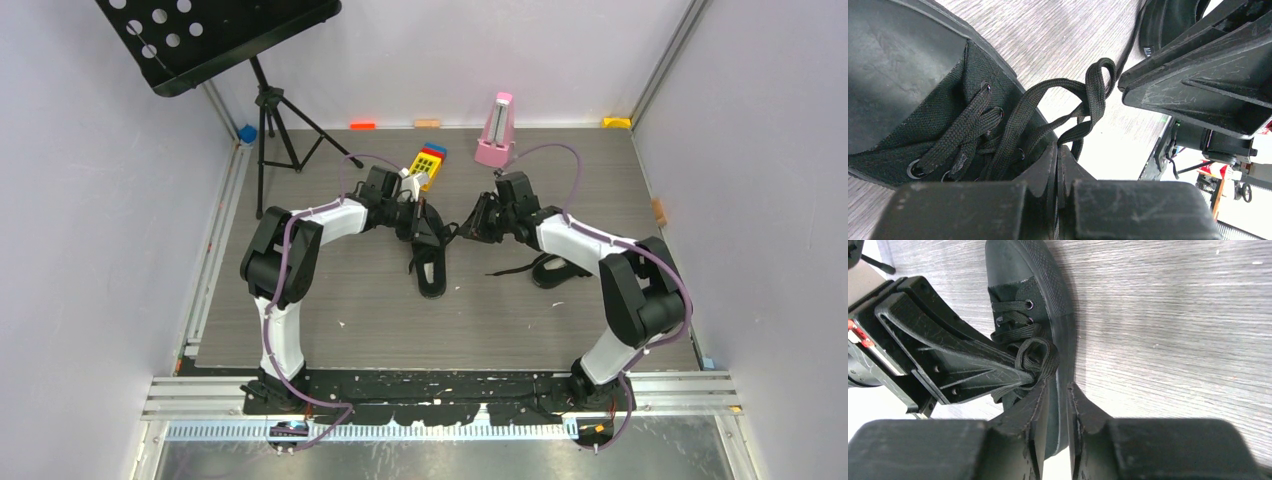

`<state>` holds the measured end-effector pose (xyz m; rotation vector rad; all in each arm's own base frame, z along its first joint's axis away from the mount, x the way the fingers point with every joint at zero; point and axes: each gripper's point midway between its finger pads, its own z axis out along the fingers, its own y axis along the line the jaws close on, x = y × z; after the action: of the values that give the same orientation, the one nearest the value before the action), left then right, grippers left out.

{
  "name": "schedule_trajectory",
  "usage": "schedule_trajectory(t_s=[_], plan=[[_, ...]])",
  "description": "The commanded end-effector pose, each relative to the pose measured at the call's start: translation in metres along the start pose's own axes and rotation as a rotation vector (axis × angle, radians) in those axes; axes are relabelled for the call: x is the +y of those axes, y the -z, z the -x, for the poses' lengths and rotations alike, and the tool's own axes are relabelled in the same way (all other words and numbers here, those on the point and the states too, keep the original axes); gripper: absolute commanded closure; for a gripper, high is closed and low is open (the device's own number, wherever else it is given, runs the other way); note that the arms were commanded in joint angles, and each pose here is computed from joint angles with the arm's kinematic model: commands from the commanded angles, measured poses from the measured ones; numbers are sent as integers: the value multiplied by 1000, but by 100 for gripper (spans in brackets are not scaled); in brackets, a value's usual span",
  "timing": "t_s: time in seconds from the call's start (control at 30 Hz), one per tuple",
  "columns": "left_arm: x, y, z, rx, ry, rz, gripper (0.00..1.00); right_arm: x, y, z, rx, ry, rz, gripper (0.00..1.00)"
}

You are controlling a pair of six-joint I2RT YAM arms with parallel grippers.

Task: Tie the shoes
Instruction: Wrap the shoelace around the shoelace.

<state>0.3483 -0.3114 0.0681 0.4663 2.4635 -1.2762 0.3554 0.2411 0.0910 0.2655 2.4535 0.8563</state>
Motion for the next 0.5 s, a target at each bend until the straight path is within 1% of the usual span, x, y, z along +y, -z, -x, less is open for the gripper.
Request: schedule_trajectory(t_s=[0.0,0.1,0.47], plan=[[-5,7,9,-34,-25,11,100,19,15,22,-64,101,34,78],[-6,7,9,-36,-22,10,100,26,16,22,-54,135,43,80],[-6,7,9,-34,-20,6,100,40,9,22,-25,164,83,80]])
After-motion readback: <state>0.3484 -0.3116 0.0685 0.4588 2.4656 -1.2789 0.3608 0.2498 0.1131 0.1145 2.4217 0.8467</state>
